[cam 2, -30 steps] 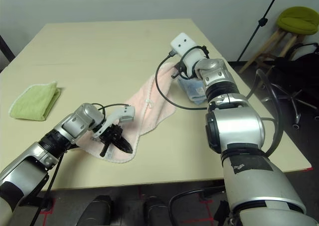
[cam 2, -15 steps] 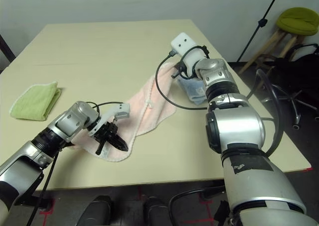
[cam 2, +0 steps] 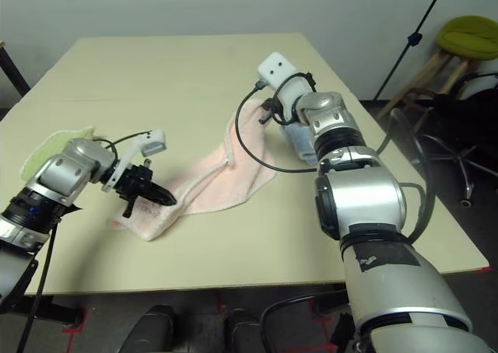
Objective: Fold the towel and set it aside.
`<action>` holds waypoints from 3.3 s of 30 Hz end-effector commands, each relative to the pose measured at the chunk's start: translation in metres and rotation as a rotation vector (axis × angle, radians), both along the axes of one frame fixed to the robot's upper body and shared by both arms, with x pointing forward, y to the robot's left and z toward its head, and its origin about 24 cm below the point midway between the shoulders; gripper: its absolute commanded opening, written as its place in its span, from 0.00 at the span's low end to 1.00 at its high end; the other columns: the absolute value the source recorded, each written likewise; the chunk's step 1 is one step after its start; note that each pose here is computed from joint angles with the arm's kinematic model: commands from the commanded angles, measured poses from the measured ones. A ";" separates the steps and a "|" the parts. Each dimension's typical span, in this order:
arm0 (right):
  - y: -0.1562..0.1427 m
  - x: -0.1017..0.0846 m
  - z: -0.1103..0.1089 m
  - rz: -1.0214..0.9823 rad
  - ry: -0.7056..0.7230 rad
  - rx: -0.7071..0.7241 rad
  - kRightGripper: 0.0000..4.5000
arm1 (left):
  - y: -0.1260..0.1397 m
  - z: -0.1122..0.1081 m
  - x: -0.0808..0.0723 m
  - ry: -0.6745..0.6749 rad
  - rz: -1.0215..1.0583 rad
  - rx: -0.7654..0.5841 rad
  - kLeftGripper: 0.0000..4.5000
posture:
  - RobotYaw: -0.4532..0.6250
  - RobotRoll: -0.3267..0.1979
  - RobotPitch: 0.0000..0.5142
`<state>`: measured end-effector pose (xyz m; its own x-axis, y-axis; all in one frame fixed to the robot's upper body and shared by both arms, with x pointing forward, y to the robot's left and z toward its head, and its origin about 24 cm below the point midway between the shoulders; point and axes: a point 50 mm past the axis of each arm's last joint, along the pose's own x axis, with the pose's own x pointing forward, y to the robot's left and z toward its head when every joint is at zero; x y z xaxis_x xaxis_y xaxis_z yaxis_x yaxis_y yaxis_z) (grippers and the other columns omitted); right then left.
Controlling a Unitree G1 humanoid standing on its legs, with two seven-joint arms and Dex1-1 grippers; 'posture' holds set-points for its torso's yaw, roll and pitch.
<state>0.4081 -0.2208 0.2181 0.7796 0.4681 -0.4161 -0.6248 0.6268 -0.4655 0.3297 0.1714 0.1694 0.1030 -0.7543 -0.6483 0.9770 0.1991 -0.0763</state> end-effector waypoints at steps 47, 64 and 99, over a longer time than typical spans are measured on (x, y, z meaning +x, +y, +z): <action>-0.016 -0.020 -0.017 0.127 0.152 0.036 0.00 | 0.096 0.029 0.039 -0.271 0.573 -0.019 0.99 | 0.58 0.62 0.11; -0.021 -0.022 -0.016 0.121 0.147 0.031 0.00 | 0.071 -0.039 0.037 -0.036 0.579 0.048 0.99 | 0.55 0.62 0.11; 0.005 0.001 0.087 -0.056 -0.446 0.223 0.00 | 0.054 0.123 0.072 -0.685 0.623 -0.321 0.01 | 0.55 0.62 0.10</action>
